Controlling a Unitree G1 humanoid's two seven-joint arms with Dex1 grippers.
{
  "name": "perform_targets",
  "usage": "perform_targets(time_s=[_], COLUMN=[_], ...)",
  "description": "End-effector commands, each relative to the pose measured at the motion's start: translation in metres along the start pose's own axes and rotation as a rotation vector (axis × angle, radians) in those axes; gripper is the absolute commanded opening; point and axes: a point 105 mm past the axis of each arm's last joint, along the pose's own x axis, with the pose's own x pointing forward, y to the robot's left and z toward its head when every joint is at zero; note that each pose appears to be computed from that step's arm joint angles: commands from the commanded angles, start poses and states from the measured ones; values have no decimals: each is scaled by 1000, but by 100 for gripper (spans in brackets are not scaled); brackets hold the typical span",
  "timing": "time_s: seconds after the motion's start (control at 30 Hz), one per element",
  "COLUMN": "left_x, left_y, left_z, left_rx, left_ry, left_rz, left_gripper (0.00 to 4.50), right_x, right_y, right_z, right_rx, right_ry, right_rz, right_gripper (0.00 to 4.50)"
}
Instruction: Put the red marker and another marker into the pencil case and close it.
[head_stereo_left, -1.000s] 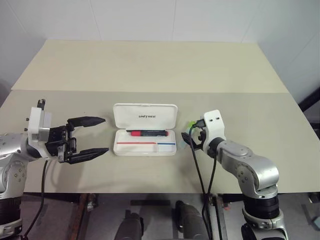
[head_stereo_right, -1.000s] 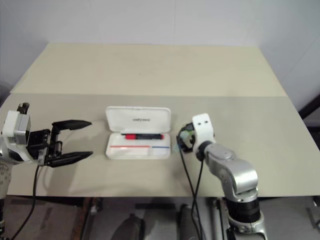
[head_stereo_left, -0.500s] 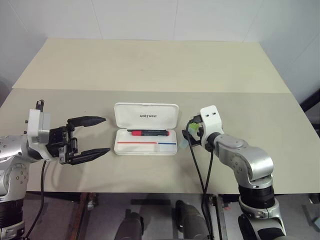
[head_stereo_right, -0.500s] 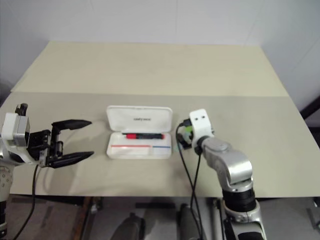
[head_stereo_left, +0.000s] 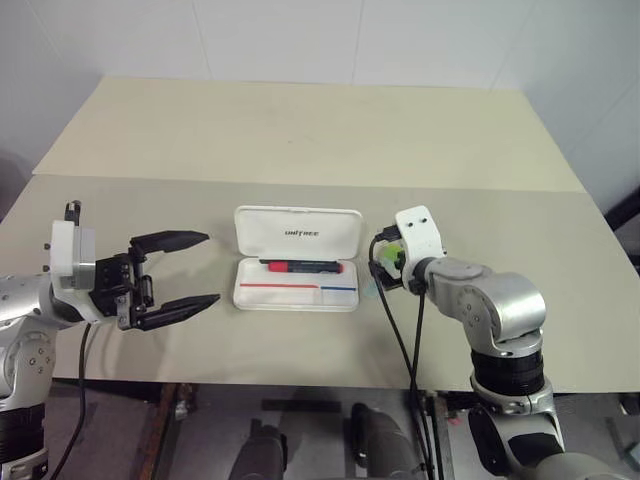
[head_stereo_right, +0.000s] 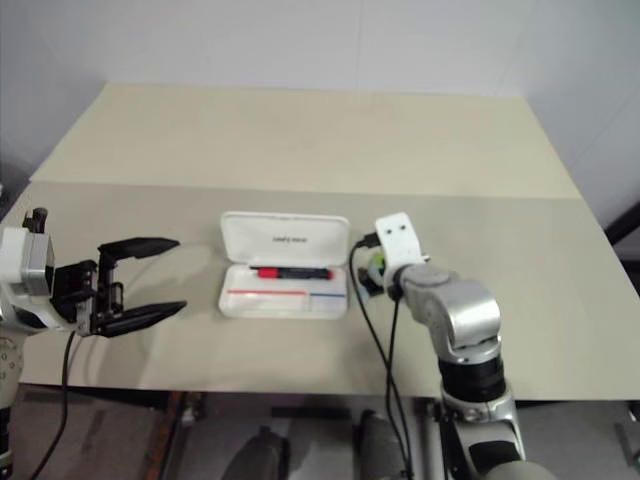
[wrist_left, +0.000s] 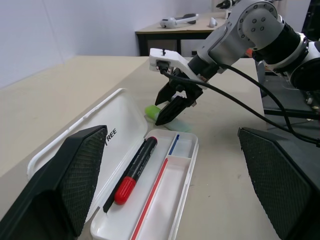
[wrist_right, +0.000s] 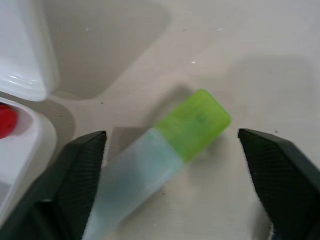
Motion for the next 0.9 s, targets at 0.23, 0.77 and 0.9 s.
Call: perform_targets(time_s=[0.23,0.77,0.9], left_x=[-2,0,1], left_y=[-2,1,3], left_z=[11,10,9], left_rx=[54,56,52], left_ry=[-21,-26,-31], left_rz=[7,9,3], left_gripper=[450,450,450], right_x=[8,-14,-22], right_y=[-20,-21,-24], right_z=[-39,12,4], right_rx=[-19,-89,-62], right_ry=[194,-216,-90], right_rz=[-112,-17,-54], right_gripper=[120,21,124])
